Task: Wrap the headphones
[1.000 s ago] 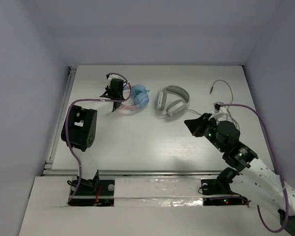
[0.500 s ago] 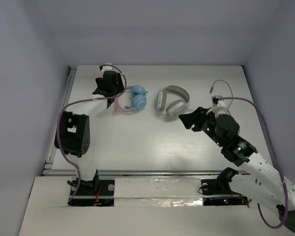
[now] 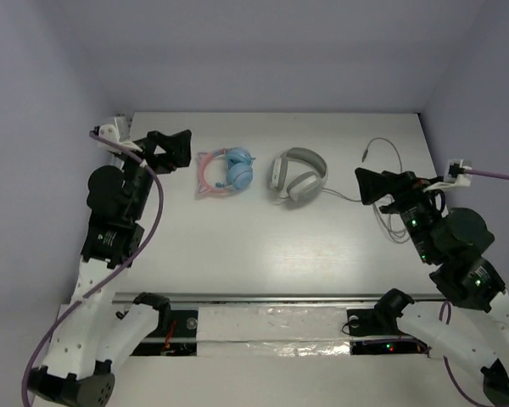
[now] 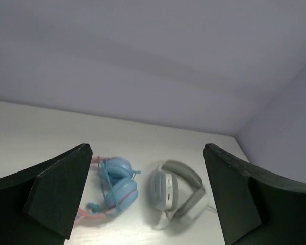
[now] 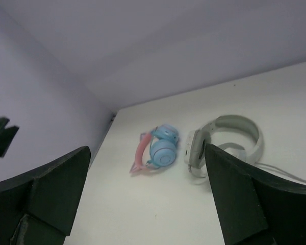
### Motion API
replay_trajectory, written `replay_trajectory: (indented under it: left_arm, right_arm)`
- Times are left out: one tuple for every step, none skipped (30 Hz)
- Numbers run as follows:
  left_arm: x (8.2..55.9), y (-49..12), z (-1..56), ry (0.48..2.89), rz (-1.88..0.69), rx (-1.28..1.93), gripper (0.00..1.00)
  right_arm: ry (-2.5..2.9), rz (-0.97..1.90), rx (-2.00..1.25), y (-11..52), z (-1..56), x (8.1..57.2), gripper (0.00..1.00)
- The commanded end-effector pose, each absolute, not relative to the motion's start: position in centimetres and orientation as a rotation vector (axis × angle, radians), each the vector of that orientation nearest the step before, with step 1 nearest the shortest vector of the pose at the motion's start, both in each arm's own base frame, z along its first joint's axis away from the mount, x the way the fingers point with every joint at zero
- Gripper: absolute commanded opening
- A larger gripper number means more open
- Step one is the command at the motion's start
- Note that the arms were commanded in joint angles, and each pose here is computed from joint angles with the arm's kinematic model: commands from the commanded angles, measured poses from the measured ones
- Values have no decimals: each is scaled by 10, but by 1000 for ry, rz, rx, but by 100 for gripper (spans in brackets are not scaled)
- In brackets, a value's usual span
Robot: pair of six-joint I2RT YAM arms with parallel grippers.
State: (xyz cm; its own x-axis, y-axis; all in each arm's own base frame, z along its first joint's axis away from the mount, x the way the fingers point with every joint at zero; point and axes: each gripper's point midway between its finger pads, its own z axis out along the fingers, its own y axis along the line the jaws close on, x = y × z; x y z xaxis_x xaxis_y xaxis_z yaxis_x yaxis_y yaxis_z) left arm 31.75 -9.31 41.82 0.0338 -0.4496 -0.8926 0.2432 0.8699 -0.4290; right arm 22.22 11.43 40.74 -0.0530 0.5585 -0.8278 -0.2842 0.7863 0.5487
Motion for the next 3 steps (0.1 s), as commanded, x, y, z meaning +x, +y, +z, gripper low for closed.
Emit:
replay_trajectory:
  left_arm:
    - [312, -101, 355, 1602, -543, -139, 91]
    - [310, -99, 351, 1609, -533, -138, 92]
    - [310, -97, 349, 1611, -523, -148, 93]
  right_arm:
    - [1452, 604, 272, 91, 413, 218, 100]
    - [1458, 604, 276, 92, 411, 219, 100]
    - [1466, 609, 279, 94, 409, 220, 100]
